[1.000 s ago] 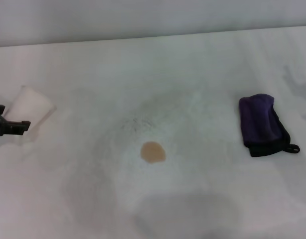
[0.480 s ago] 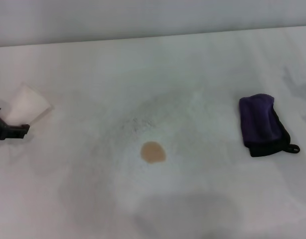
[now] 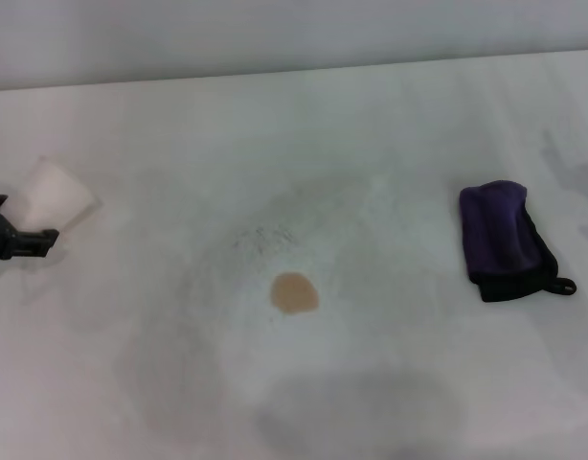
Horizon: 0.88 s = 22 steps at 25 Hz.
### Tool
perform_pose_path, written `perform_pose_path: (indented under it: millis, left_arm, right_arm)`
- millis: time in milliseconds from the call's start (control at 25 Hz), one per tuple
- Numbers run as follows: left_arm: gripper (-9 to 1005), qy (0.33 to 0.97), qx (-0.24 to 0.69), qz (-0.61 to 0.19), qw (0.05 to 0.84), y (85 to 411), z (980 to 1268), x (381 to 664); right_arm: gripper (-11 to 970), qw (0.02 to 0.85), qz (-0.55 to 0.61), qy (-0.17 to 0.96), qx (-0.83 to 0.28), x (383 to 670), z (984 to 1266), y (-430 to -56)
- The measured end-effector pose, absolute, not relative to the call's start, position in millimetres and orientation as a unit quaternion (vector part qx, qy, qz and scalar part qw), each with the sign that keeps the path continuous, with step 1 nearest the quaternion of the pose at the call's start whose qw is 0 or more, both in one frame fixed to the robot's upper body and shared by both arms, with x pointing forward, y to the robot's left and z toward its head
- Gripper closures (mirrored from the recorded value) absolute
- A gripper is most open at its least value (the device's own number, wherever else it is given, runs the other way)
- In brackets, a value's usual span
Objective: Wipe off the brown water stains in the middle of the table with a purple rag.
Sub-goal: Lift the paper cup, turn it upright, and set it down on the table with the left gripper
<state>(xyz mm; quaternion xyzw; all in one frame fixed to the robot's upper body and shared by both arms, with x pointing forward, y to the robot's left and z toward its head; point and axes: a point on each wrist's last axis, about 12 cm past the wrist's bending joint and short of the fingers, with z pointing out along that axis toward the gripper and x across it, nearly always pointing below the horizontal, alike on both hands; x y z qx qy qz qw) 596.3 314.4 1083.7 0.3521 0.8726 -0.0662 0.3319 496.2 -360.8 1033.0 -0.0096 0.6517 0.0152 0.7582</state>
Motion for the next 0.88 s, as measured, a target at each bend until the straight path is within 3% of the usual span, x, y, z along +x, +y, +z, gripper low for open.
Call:
perform_pose_path:
  millis: [360,520,880]
  left_arm:
    - [175,0.866,0.363,-0.06,0.339,309,1087,603]
    - [246,0.864,0.357,-0.065,0.348,307,1088,604]
    - [310,0.828,0.353,-0.146,0.41,271,1103,609]
  right_arm:
    - [101,0.756,0.017,0.654,-0.009,499,1033,-359]
    - [101,0.756,0.017,0.654,-0.009,499,1033,-358]
    - [101,0.757,0.013,0.653,-0.013,502,1035,-361]
